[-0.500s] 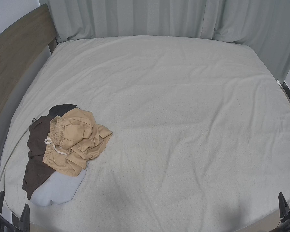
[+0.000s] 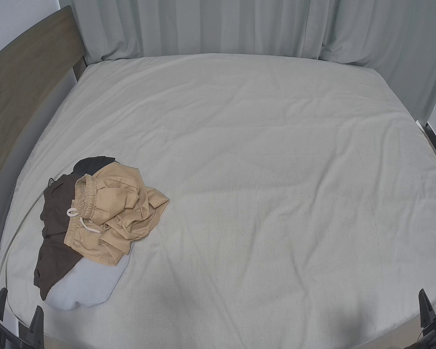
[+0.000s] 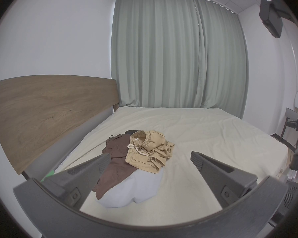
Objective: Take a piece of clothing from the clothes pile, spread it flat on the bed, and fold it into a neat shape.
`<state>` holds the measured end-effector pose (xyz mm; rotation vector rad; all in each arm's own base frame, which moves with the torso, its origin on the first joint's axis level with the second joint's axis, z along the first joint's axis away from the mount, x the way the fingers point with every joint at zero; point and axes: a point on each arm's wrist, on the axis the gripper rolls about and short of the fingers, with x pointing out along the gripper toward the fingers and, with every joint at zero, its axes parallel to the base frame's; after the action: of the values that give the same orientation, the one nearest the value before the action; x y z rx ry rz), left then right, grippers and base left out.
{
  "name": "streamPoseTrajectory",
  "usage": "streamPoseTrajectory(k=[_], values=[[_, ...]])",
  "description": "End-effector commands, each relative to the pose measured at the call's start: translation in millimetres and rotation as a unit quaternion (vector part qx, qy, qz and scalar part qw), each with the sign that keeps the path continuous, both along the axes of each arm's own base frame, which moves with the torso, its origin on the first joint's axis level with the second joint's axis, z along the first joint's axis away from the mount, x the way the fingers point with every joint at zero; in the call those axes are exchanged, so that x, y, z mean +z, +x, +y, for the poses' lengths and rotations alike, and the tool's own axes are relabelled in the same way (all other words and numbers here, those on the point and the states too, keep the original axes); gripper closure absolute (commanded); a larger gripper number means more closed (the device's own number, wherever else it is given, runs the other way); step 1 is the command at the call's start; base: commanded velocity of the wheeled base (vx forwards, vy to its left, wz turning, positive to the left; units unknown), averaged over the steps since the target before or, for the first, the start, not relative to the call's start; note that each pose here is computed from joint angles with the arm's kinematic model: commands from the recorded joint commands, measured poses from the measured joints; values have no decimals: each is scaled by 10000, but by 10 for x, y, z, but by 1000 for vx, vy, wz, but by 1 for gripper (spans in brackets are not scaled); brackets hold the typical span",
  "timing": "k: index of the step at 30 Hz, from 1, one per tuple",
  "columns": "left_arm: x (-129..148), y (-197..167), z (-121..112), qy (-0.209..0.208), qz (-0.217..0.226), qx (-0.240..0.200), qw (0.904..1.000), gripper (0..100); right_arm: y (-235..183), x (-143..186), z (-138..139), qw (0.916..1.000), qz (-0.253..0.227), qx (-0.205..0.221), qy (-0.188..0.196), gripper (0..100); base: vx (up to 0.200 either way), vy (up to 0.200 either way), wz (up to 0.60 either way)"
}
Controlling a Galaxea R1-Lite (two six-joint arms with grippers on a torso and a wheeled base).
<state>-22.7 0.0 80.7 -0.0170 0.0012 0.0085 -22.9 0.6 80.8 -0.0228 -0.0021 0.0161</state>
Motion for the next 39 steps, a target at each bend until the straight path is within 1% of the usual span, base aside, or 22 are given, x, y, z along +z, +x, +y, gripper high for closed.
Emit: streamPoseTrajectory(k=[1, 10, 11, 12, 13, 14, 15, 23, 26, 34, 37, 39], values=[[-48, -2, 1, -7, -14, 34, 10000, 0, 1, -52, 0, 10000, 2, 4, -1, 0, 0, 0, 0], [-39, -2, 2, 8, -60, 42, 10000, 0, 1, -52, 0, 10000, 2, 11, -1, 0, 0, 0, 0], [-22, -3, 2, -7, -129, 49, 9999, 0, 1, -52, 0, 10000, 2, 11, -1, 0, 0, 0, 0], [49, -17, 3, 0, -344, 65, 9994, 0, 1, -52, 0, 10000, 2, 11, -9, 0, 0, 0, 0], [64, -20, 3, 0, -390, 65, 9992, 0, 1, -52, 0, 10000, 2, 11, -9, 0, 0, 0, 0], [191, -38, 1, 9, -658, 88, 9978, 0, 1, -53, 0, 10000, 9, 11, -9, 0, 0, 0, 0], [309, -44, 2, 7, -780, 81, 9969, 0, 1, -52, 0, 10000, 2, 11, -17, 0, 0, 0, 0], [470, 55, 4, -10, -459, -96, 9989, 0, 1, -52, 1, 10000, 2, 19, -17, 0, 0, 0, 0], [484, 80, 5, -3, -374, -119, 9992, 0, 1, -52, 1, 10000, 2, 19, -17, 0, 0, 0, 0], [526, 104, 5, -11, -298, -188, 9994, 0, 1, -52, 1, 10000, 1, 19, -24, 0, 0, 0, 0], [582, 106, 5, -20, -328, -219, 9992, 0, 1, -52, 1, 10000, 1, 19, -24, 0, 0, 0, 0], [629, 99, 7, -54, -373, -343, 9987, 0, 1, -52, 1, 10000, 1, 19, -24, 0, 0, 0, 0]])
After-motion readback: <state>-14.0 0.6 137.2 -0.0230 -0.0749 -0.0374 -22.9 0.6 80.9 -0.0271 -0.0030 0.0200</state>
